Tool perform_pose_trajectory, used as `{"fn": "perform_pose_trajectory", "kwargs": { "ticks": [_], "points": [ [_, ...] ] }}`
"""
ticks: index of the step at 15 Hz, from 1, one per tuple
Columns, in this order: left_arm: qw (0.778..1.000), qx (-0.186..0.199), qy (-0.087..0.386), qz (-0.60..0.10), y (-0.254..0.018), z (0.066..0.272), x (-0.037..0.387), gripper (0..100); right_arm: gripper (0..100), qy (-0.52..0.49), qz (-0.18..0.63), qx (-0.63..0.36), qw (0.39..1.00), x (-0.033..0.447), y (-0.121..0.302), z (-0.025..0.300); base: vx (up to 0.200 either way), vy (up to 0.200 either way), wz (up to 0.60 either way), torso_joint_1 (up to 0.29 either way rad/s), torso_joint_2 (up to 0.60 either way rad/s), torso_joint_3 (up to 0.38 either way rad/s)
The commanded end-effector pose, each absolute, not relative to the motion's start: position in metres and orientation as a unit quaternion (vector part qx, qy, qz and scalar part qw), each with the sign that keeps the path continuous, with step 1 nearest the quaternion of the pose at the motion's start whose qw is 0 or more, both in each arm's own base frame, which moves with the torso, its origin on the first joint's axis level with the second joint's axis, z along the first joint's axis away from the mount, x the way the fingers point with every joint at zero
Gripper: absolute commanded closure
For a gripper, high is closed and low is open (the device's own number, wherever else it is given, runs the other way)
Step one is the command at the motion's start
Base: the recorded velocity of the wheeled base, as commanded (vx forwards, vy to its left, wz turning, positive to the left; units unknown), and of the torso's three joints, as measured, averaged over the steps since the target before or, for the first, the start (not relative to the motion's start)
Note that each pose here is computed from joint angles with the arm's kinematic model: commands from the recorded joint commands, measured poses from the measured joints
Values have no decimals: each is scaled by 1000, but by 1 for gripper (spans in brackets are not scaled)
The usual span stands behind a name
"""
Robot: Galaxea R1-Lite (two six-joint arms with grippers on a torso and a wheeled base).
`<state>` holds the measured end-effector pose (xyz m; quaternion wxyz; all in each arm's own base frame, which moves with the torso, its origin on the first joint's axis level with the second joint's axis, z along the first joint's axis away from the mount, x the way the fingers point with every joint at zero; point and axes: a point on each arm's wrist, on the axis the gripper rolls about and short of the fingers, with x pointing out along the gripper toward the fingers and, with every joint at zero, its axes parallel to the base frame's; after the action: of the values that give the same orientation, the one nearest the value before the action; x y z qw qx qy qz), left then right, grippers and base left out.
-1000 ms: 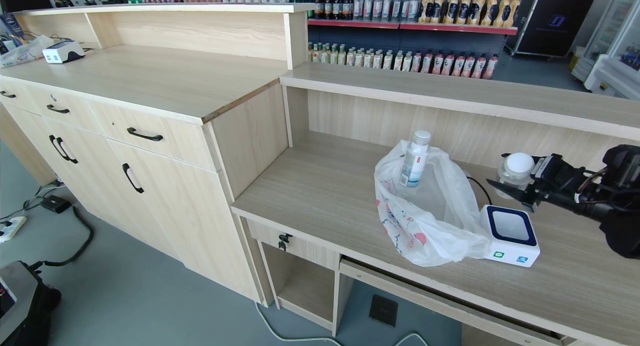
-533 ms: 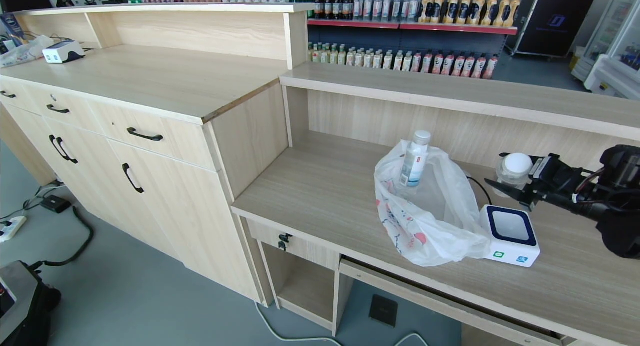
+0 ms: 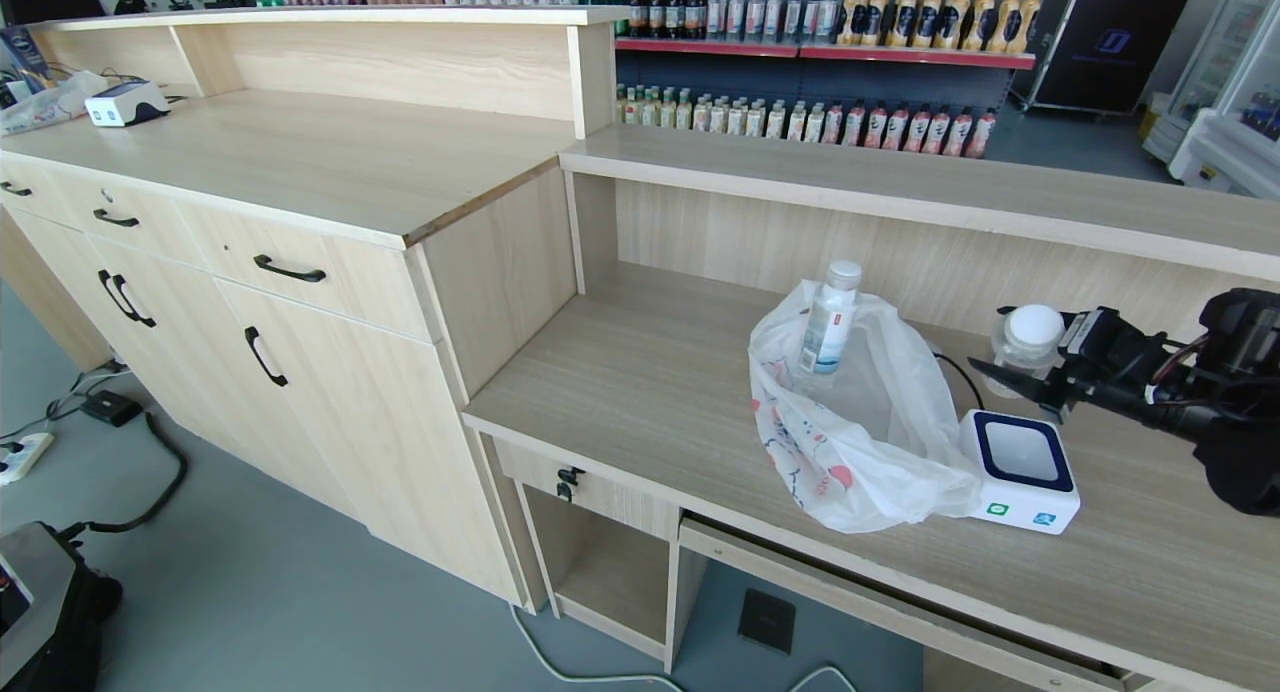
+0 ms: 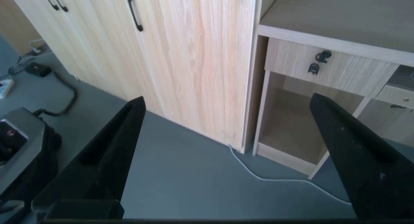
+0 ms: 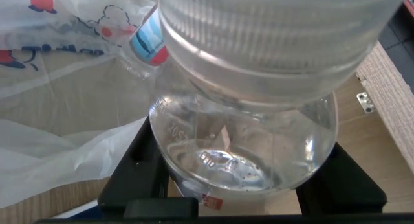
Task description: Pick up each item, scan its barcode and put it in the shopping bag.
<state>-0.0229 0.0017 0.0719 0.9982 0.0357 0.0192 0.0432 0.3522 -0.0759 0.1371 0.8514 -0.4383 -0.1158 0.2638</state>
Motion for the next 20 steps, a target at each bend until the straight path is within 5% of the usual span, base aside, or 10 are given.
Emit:
{"fn": "perform_pose_trajectory", "kwargs": {
  "ticks": [1, 4, 9, 12, 20],
  "points": [
    [998, 36, 19, 43, 2, 72, -23, 0, 100, -150, 271, -409, 859, 325, -53, 198, 0, 0, 0, 0, 0, 0],
    [998, 36, 19, 43, 2, 72, -23, 0, 100, -101, 289, -244, 920, 255, -25, 264, 0, 0, 0, 0, 0, 0],
    [998, 36, 19, 44, 2, 72, -23, 0, 100, 28, 92, -124, 988, 223, -34, 258, 0, 0, 0, 0, 0, 0],
    [998, 36, 19, 43, 2, 72, -23, 0, 100, 40, -3, -122, 992, 220, -37, 258, 0, 0, 0, 0, 0, 0],
    [998, 36, 19, 44, 2, 72, -23, 0, 100, 24, -38, -145, 988, 216, -29, 259, 0, 0, 75, 0, 0, 0]
  ]
}}
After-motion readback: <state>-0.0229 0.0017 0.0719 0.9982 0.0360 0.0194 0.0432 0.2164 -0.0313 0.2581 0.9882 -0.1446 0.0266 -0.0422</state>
